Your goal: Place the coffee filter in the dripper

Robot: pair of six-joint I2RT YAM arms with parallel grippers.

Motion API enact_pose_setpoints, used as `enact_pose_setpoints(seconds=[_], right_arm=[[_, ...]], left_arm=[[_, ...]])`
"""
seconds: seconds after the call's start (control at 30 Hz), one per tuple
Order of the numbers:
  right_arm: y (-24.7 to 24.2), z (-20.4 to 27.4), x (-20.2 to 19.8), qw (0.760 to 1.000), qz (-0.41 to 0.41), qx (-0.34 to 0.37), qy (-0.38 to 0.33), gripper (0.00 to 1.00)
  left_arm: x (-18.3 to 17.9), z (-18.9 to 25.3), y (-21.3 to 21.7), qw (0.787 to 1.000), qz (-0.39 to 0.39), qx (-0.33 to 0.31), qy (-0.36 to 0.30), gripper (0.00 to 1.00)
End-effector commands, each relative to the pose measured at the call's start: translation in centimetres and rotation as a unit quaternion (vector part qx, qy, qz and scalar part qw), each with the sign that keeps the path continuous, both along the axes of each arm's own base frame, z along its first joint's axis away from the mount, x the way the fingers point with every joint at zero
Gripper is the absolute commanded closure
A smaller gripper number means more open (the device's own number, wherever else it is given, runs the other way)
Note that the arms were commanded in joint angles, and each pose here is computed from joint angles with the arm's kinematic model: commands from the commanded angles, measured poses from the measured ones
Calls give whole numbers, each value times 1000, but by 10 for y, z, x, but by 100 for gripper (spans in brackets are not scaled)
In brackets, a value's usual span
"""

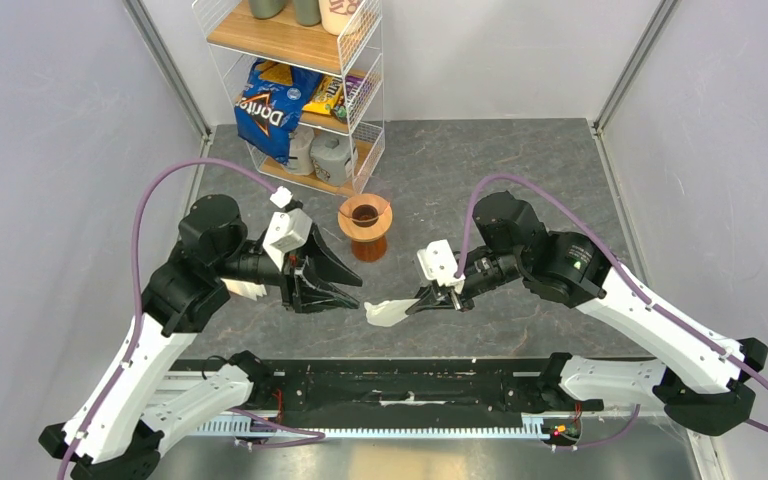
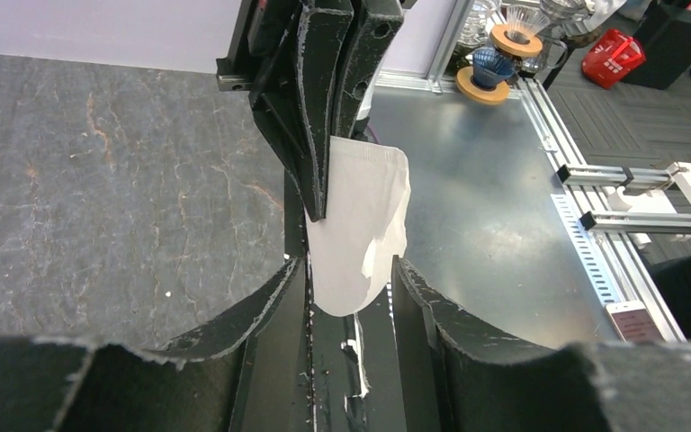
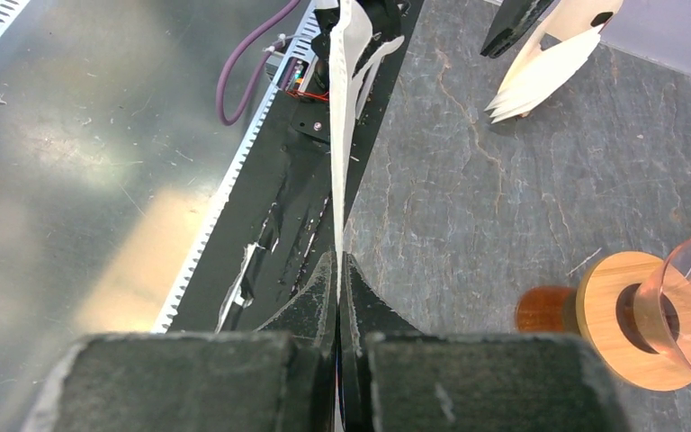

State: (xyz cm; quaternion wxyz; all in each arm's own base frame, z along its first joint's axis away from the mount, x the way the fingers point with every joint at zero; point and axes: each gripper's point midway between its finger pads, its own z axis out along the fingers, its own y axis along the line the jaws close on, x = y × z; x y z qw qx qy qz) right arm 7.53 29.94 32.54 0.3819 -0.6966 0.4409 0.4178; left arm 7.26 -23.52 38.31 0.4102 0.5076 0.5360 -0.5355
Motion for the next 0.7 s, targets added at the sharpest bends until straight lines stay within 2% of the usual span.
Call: enact_pose_setpoints(seconds=[0.0, 0.67], right_arm=[[4, 18, -1, 1000, 2, 26, -4, 100], [14, 21, 4, 999, -17, 30, 24, 100]], left_arm=[[-7, 5, -1, 1000, -18, -12, -2, 52], [5, -16, -12, 1000, 3, 8, -12, 59]])
